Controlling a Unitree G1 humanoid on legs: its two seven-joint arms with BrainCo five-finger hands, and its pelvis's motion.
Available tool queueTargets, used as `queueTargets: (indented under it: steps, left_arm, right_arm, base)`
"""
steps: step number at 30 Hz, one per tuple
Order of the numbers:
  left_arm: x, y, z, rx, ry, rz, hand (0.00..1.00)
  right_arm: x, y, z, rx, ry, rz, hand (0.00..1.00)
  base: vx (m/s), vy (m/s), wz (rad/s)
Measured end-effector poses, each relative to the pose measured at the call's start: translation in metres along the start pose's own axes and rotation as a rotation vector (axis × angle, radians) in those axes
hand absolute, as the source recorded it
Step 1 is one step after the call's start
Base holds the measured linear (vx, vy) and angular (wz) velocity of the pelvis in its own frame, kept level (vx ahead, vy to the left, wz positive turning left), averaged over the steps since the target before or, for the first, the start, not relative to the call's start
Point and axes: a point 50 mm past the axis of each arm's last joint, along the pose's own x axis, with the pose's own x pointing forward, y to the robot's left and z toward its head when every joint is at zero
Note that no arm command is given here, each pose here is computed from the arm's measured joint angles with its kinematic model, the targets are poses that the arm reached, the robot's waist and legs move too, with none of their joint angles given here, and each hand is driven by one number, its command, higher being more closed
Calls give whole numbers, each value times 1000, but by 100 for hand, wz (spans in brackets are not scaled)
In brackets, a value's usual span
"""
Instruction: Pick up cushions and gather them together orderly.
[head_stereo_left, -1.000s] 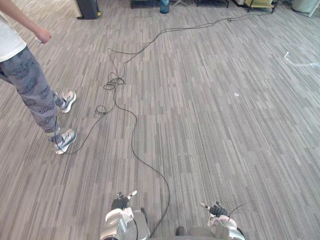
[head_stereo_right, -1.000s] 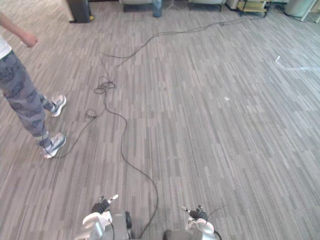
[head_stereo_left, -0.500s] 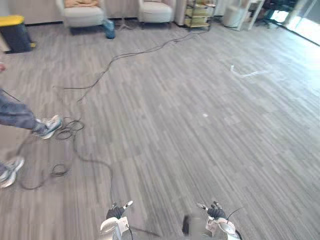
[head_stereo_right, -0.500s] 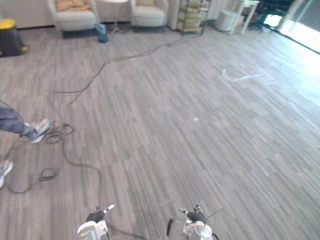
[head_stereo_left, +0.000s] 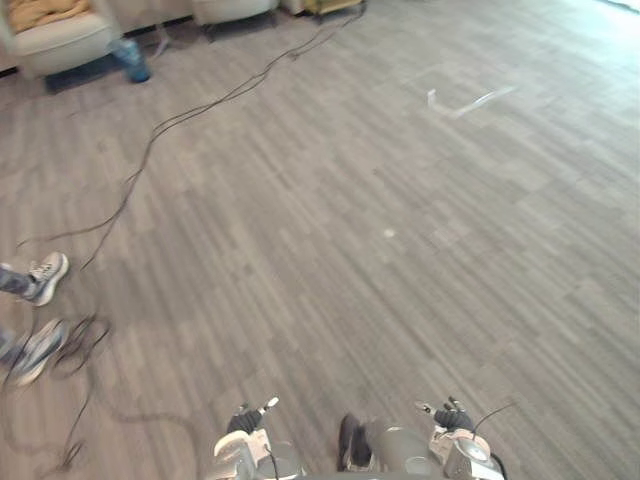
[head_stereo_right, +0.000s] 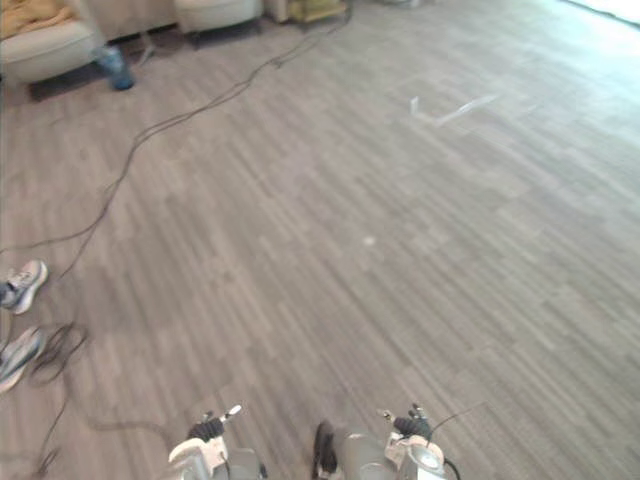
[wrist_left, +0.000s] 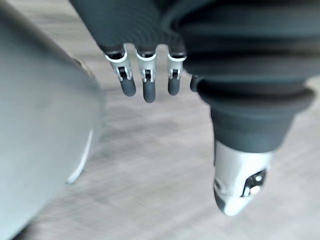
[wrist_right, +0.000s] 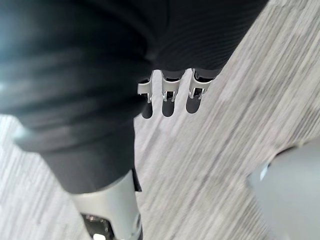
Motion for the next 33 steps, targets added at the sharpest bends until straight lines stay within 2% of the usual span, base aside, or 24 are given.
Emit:
queueTargets:
  steps: [10,17,22,26,27,29,33]
  left_arm:
    - [-4,30,-20,-20,68,99,0]
    - [1,14,-19,-15,103,57,0]
    - [1,-2,-18,45,95,1,0]
    - [-6,-15,-37,28,148,-32,0]
    - [-4,-16,-30,15,130,-40,0]
    - [-3,-10,-26,-6,118,-21,0]
    - [-1,10,-7,-20,36,27,0]
  right_arm:
    - [-5,11,-21,4,77,39,0]
    - [-2,9,-3,33,-5,42,0]
    - [-1,1,-2,68,2,6,0]
    - [2,-16,12,55,-44,-29,0]
    - [2,-16,15,57,-51,-32,0]
    - [3,-13,18,43,-56,-24,0]
    - [2,16,2,9,19,53,0]
  base:
    - [699,319,-107]
    - [447,173,-45]
    - [567,-40,24]
    - [670,-174,-14]
    - [639,-166,-43]
    - [617,-74,-79]
    - [629,12,-103]
